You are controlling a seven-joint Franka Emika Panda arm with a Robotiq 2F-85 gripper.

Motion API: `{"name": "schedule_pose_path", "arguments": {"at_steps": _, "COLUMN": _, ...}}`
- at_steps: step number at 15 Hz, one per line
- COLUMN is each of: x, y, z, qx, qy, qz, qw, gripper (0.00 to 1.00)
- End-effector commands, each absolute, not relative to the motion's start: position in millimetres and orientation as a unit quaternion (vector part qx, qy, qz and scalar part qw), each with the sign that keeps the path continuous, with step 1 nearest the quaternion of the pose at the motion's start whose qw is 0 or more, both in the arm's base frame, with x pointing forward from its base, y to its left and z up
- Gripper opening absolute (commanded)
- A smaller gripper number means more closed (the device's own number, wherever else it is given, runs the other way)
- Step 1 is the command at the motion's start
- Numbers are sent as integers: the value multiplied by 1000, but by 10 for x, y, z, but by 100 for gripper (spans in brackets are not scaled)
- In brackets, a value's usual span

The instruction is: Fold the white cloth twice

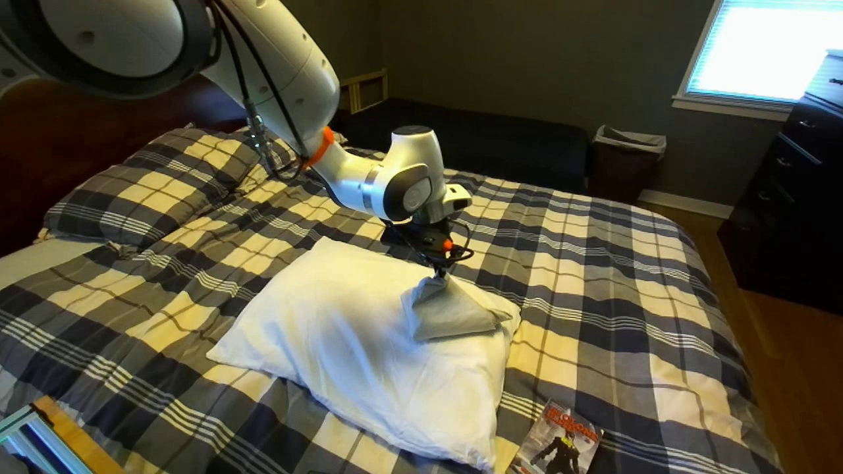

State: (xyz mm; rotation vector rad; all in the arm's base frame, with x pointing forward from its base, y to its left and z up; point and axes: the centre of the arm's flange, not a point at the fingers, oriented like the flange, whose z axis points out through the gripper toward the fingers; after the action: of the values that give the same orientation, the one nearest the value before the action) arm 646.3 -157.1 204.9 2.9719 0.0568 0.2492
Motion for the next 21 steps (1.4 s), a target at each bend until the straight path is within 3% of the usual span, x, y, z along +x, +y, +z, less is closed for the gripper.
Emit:
{"name": "schedule_pose_path", "arguments": {"at_steps": 1, "x": 6661, "y": -1537, "z": 1900, "qx": 995, "qy": 12, "qz": 81, "qw": 56, "gripper": 1}}
{"name": "schedule_pose_path", "arguments": {"at_steps": 21, "x": 7001, "y": -1453, "z": 1633, "qx": 995, "qy": -22, "qz": 96, "qw": 16, "gripper": 1}}
